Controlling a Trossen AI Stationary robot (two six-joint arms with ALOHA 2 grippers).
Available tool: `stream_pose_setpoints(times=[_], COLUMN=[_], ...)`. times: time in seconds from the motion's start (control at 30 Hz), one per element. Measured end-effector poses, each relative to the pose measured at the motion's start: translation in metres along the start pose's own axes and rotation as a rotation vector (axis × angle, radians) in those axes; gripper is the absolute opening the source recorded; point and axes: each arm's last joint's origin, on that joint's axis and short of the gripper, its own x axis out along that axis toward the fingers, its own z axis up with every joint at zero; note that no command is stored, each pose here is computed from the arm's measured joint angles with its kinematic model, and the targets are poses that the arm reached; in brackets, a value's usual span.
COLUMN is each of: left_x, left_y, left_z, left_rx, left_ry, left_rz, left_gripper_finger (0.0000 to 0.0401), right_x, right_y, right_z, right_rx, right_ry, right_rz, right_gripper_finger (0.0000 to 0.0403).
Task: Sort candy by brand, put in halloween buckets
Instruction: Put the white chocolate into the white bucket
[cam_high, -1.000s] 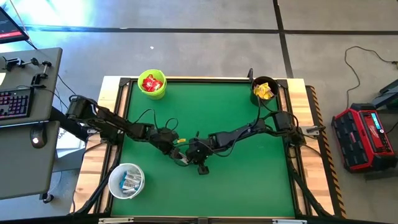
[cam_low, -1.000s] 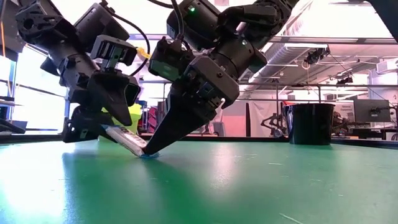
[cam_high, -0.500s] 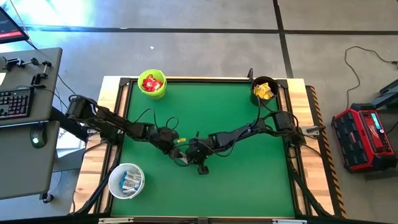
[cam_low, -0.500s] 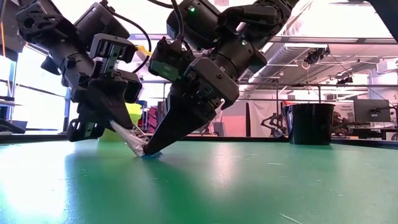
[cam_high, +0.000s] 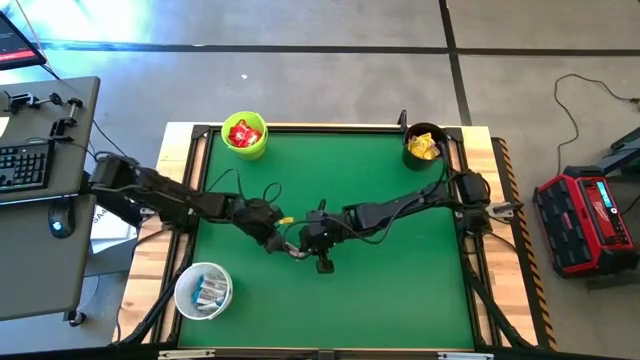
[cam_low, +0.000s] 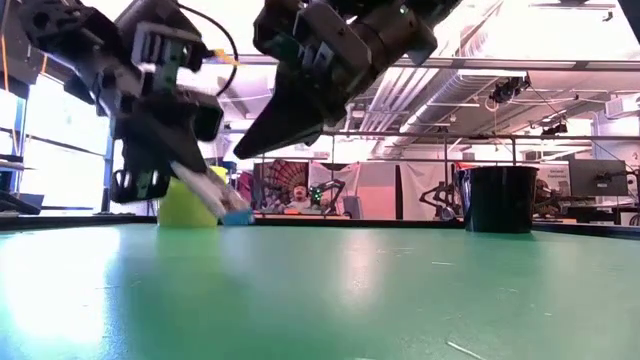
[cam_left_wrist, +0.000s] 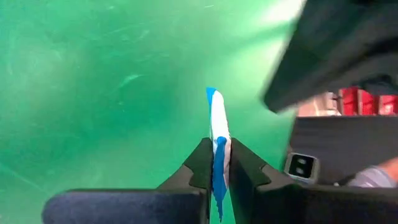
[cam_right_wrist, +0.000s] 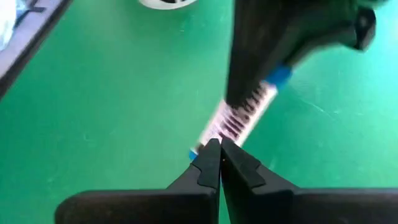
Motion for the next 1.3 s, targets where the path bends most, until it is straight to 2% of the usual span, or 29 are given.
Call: stream_pose_setpoints(times=[0.17, 0.5, 0.67, 0.83, 0.97, 1.07, 1.3], left_x=[-0.028, -0.101, -0.131, -0.156, -0.170, -0.179, -0.180], left_y=[-0.015, -0.068, -0.091, -0.110, -0.111, -0.103, -0.094], left_z=[-0.004, -0.017, -0.032, -0.049, -0.065, -0.079, -0.094], left_rx=[0.044, 0.256, 0.293, 0.308, 0.246, 0.199, 0.240], left_ry=[0.002, 0.097, 0.237, 0.397, 0.500, 0.597, 0.642], left_rz=[-0.031, -0.038, -0.063, -0.150, -0.139, -0.059, 0.043], left_gripper_finger=[0.0015, 0.0015, 0.0015, 0.0015, 0.0014, 0.0014, 0.0014], right_x=[-0.002, -0.002, -0.003, -0.004, -0.004, -0.005, -0.007], right_y=[-0.001, -0.004, -0.008, -0.014, -0.019, -0.024, -0.033], right_z=[0.001, 0.002, 0.003, 0.003, 0.003, 0.003, 0.002], right_rx=[0.038, 0.107, 0.143, 0.174, 0.182, 0.212, 0.226], right_ry=[-0.001, -0.013, -0.027, -0.037, -0.040, -0.042, -0.038], right_rz=[-0.016, -0.054, -0.098, -0.140, -0.158, -0.167, -0.182], right_gripper_finger=[0.0000, 0.0000, 0.0000, 0.0000, 0.0000, 0.0000, 0.0000])
